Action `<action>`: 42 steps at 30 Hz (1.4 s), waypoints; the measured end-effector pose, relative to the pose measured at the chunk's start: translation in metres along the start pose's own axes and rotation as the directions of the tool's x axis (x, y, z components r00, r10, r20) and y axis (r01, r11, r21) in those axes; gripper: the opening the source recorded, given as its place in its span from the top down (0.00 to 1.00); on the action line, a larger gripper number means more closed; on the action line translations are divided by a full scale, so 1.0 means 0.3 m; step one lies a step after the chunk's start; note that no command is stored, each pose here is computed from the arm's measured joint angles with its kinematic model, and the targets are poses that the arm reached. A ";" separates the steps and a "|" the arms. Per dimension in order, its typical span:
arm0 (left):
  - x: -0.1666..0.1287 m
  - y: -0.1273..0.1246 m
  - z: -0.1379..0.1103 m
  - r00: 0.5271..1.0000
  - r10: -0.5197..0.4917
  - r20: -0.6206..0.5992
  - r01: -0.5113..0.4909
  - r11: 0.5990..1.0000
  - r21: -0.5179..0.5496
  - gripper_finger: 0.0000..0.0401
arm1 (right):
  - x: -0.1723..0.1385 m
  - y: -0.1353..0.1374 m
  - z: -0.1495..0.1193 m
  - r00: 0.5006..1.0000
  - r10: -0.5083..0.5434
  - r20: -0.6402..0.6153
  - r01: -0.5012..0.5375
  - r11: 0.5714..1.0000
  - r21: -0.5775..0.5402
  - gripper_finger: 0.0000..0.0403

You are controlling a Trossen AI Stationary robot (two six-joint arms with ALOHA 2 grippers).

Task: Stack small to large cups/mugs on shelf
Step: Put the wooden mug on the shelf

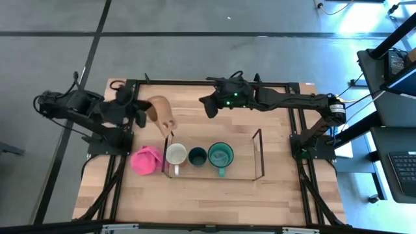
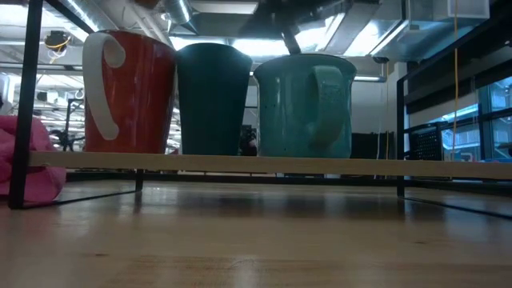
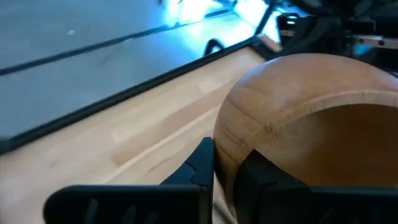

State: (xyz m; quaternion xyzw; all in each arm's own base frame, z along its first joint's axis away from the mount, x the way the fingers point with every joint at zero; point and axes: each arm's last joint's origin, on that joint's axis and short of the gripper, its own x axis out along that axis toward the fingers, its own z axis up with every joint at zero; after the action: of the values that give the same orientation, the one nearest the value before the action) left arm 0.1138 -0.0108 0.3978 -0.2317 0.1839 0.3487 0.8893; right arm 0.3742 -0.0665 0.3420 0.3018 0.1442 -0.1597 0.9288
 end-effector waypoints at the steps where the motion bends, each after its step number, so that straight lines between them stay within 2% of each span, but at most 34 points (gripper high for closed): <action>1: 0.014 -0.015 0.009 1.000 -0.009 0.006 0.009 1.000 0.017 0.94 | -0.008 0.012 0.008 1.000 0.021 0.022 -0.021 1.000 -0.012 0.99; 5: 0.092 -0.051 0.021 0.999 0.018 -0.050 -0.013 0.996 0.092 0.94 | -0.057 0.067 0.026 0.996 0.057 0.064 -0.051 0.995 -0.090 0.99; 9: 0.181 -0.068 0.016 0.990 0.057 -0.127 -0.035 0.985 0.170 0.94 | -0.140 0.144 0.061 0.981 0.018 0.194 0.019 0.982 -0.187 0.99; 12: 0.255 -0.080 0.032 0.990 0.014 -0.140 0.015 0.979 0.205 0.94 | -0.205 0.184 0.089 0.966 0.021 0.259 0.039 0.973 -0.227 0.99; 16: 0.356 -0.068 0.073 0.988 -0.016 -0.153 0.051 0.972 0.229 0.94 | -0.248 0.192 0.097 0.966 0.013 0.260 0.047 0.973 -0.224 0.99; 22: 0.534 0.009 0.101 0.951 -0.033 -0.307 0.112 0.963 0.245 0.94 | -0.259 0.165 0.059 0.970 -0.147 0.195 0.178 0.972 -0.151 0.99; 28: 0.684 0.085 0.116 0.906 -0.027 -0.423 0.145 0.957 0.251 0.94 | -0.259 0.144 0.037 0.961 -0.232 0.150 0.243 0.968 -0.060 0.99; 31: 0.743 0.105 0.149 0.903 -0.003 -0.430 0.130 0.955 0.266 0.94 | -0.260 0.116 0.032 0.933 -0.327 0.148 0.326 0.945 0.028 0.99; 36: 0.859 0.137 0.203 0.867 -0.001 -0.498 0.156 0.950 0.270 0.94 | -0.262 0.023 0.034 0.885 -0.464 0.050 0.454 0.881 0.135 0.99; 42: 0.985 0.140 0.237 0.825 0.028 -0.564 0.171 0.939 0.297 0.94 | -0.266 -0.055 0.052 0.861 -0.507 -0.047 0.506 0.841 0.190 0.99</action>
State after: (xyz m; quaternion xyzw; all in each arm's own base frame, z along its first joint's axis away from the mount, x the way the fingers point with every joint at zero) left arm 0.2996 0.2130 0.3001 -0.1758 0.4839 0.1946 0.8349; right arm 0.2981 -0.0718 0.3747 0.3424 0.1997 -0.4133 0.8198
